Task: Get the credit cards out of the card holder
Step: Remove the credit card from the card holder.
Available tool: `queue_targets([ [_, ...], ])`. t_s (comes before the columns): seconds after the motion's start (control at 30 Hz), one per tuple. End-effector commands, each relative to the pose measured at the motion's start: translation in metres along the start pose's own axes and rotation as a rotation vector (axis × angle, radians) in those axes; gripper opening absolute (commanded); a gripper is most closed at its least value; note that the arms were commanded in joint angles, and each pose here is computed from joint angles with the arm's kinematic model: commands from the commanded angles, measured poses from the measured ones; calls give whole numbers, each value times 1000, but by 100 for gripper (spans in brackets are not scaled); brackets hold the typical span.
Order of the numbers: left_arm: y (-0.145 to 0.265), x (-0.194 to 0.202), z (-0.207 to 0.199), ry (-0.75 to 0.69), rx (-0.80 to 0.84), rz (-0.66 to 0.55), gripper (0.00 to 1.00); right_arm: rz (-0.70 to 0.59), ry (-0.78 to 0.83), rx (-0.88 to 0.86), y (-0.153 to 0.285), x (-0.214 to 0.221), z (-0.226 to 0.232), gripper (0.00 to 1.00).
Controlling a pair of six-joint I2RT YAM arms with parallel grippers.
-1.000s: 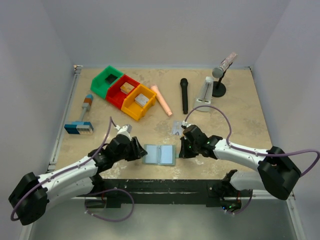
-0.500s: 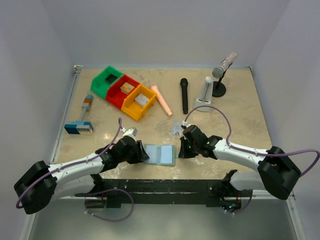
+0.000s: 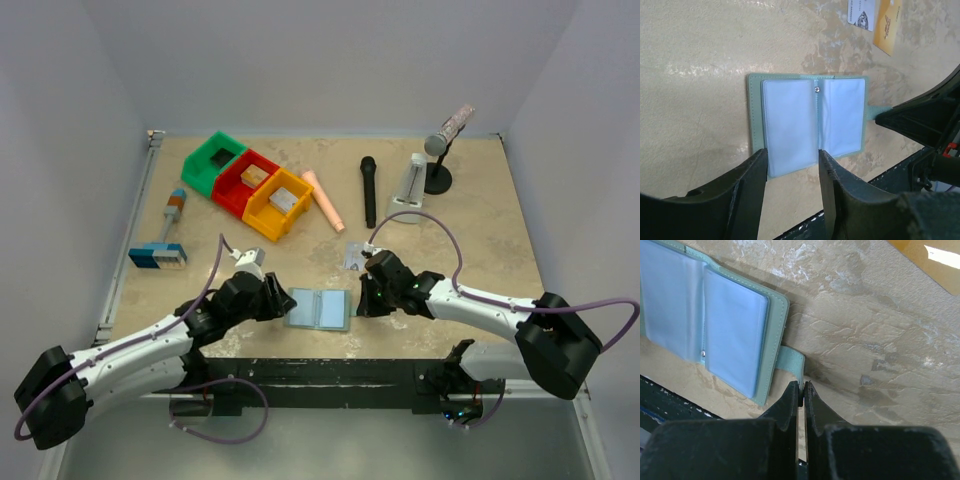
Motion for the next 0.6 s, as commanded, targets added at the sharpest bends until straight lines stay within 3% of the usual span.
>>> queue_targets([
  [0.0,-1,-9,-7,-27,9,-21,50,-17,-4,-27,-2,-3,7,0],
  [0.57,-23,8,-8,-48,22,77,49,-4,-4,-31,-5,-4,11,0],
])
Point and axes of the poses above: each gripper's point midway between its finger pads, its own y axis back along the fingers, its own z axis along the line the jaws close on, x = y × z, the point moved 8 cm from there along y, back along the fingers, and after that the axes turned 14 degrees about -y, right-handed, at the moved point
